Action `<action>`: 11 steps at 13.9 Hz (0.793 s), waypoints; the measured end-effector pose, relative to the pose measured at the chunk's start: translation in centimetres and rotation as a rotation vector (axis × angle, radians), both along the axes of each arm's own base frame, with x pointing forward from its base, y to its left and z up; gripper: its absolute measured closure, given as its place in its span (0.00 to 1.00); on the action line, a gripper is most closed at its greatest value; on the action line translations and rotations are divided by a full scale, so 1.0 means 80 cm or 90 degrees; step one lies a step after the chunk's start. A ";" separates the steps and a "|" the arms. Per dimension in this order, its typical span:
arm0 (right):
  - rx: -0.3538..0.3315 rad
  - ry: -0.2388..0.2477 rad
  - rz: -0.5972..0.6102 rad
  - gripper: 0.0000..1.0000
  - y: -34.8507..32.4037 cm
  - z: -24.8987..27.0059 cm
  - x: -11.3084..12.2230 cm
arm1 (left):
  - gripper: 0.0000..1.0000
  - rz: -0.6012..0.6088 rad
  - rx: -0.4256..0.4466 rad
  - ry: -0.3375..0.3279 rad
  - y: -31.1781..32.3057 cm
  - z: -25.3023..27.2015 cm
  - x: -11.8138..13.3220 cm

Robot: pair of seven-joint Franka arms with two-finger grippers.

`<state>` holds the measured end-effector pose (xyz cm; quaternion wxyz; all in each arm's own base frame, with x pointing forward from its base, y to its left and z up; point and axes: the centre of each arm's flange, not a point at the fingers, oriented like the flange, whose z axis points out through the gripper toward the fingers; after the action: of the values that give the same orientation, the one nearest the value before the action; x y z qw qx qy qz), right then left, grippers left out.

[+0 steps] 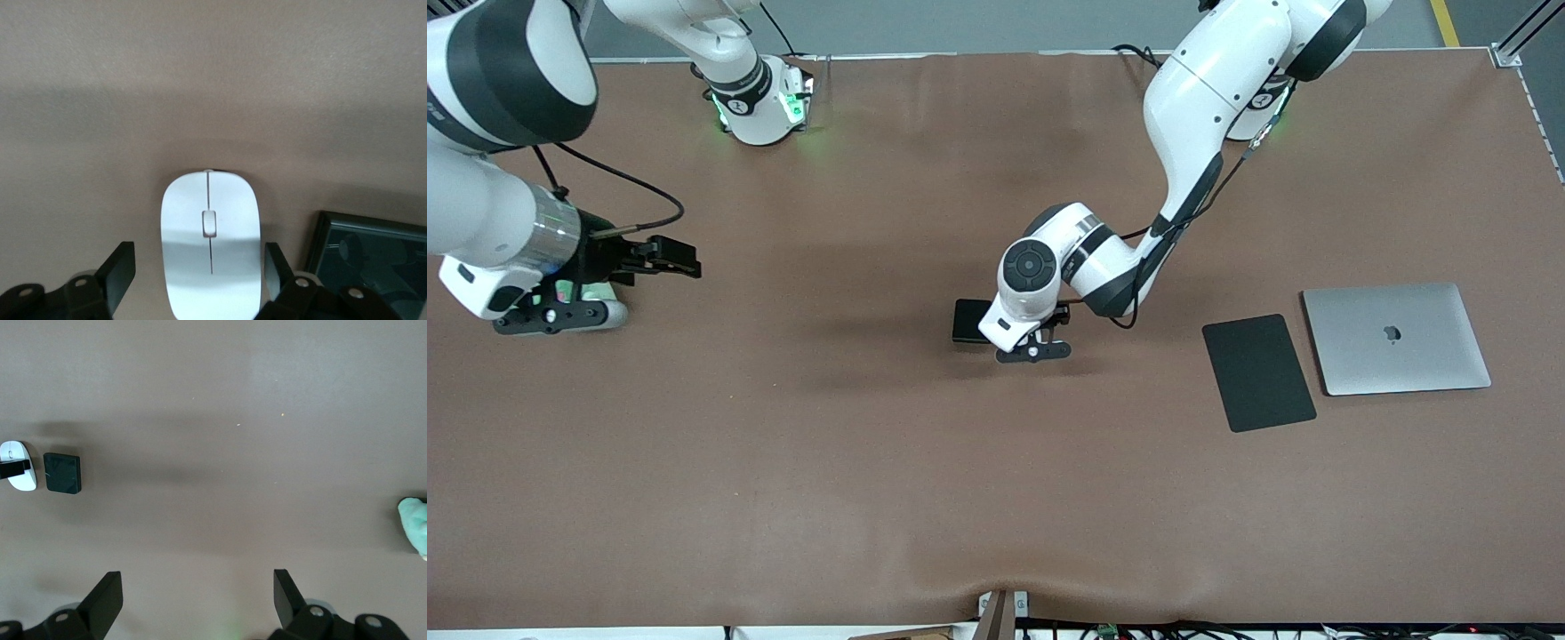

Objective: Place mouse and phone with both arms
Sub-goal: 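Grasp the white mouse with the left gripper while the right gripper reaches out, then carry the mouse onto the mouse pad while the right gripper reaches the phone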

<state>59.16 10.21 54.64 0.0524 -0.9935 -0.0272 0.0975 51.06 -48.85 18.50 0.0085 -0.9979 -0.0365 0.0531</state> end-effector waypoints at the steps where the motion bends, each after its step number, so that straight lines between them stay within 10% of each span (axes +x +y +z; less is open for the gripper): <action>1: -0.002 -0.001 -0.001 0.00 0.013 -0.003 0.000 | 0.13 0.000 0.000 0.000 -0.003 -0.004 -0.003; 11: -0.030 -0.006 -0.048 0.00 0.149 -0.046 -0.007 | 0.40 0.005 0.005 -0.005 -0.005 -0.008 -0.005</action>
<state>58.59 22.15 50.99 0.0327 -0.9952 0.0121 0.0915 50.68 -49.25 17.84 0.0117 -0.9979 -0.0410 0.0491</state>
